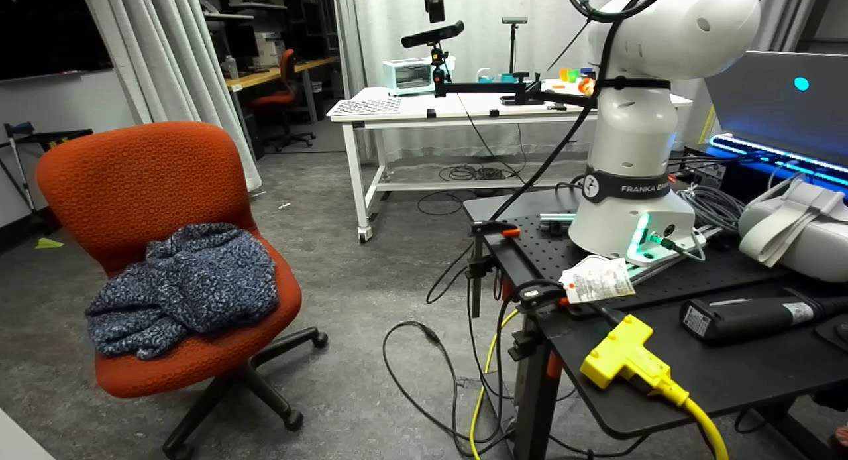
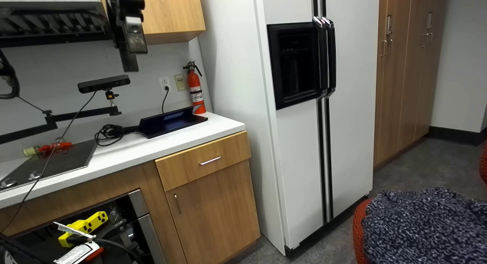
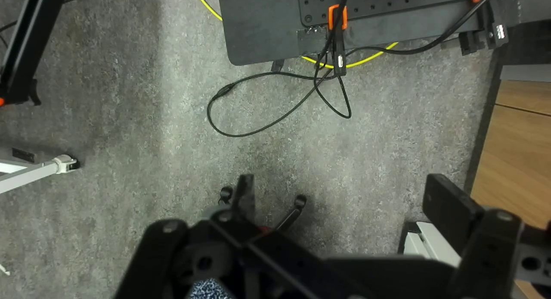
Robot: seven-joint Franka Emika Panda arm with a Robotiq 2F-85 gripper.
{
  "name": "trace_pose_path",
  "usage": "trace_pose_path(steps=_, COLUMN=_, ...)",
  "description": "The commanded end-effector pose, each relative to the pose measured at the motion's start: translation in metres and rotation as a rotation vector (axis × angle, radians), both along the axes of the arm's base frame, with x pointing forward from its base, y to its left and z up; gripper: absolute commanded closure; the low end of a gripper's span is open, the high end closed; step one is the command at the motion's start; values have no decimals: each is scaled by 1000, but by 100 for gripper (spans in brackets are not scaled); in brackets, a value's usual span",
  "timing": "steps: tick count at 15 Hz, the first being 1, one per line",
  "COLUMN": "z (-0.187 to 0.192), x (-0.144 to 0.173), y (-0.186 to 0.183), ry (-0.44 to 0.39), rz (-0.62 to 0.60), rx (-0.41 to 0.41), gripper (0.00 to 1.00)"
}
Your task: Open the top drawer of the kitchen unit
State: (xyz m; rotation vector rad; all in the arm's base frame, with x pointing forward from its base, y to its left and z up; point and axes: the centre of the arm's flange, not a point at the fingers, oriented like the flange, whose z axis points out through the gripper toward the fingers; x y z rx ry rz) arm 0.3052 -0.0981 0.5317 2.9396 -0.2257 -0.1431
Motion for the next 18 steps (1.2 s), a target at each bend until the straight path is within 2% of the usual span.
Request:
trace_pose_path(steps=1, z=0, x=0, y=0, ry=8, rz=11, rx=4, gripper=0)
trace_pose_path(steps=8, z=-2, x=6, y=2, ry=-82, rz=16, rx=40, gripper=0)
trace_pose_path(steps=10, z=-2, x=7, y=3, ry=-82, rz=12, rx=63, gripper=0)
trace_pose_path(steps=11, z=0, x=7, y=1, ry=-57, rz=4, rx=25, gripper=0)
trace_pose_path(steps=18, z=-2, x=7, y=2, ry=-58, rz=1, rx=41, gripper=0)
